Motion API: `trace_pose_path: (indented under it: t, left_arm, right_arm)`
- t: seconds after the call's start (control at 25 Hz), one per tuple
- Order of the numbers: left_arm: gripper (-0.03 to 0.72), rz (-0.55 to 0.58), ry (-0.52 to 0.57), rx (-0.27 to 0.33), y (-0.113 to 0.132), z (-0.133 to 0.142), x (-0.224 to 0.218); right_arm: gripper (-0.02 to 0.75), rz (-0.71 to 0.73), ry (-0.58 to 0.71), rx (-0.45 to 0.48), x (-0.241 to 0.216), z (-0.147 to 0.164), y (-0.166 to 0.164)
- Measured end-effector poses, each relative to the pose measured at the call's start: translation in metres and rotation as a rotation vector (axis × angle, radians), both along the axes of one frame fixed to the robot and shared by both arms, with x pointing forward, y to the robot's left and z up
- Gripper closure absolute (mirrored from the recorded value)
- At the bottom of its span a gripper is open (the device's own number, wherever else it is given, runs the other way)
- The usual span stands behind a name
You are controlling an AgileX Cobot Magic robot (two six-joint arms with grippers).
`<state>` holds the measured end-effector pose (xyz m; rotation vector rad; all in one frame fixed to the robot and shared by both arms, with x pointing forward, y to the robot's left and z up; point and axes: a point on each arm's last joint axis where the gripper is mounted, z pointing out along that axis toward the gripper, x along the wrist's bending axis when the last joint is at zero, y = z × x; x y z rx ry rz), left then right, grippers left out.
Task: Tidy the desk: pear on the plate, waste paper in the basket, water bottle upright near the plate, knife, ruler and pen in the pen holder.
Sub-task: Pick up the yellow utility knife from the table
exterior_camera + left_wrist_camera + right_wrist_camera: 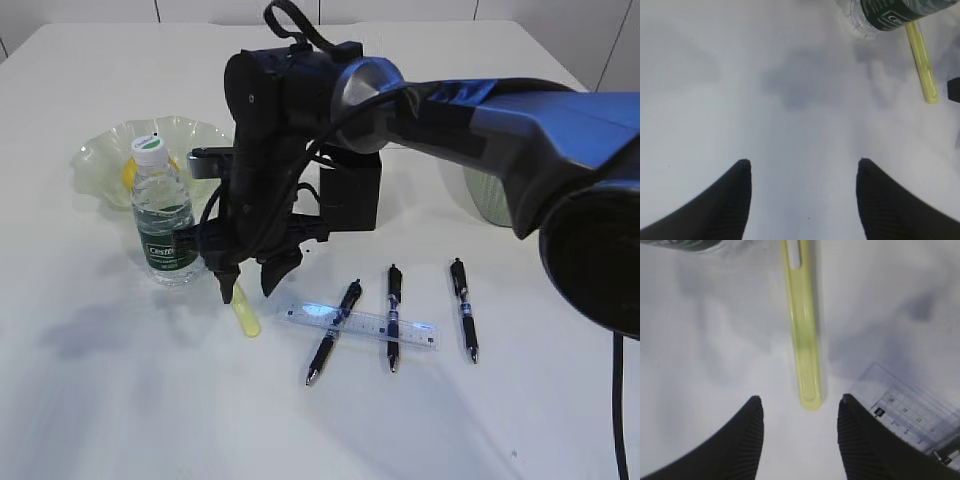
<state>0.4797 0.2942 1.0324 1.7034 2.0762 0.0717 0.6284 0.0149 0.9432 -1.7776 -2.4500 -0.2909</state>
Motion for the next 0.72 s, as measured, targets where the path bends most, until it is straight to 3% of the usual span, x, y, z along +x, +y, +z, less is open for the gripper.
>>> trace_pose_path:
  t: [0.72]
  left_arm:
    - [0.222,0.0,0.0,0.0,0.0,0.0,0.0]
  right_arm:
    - [0.361,-0.009,0.045,-0.03,0.001,-0.028,0.002]
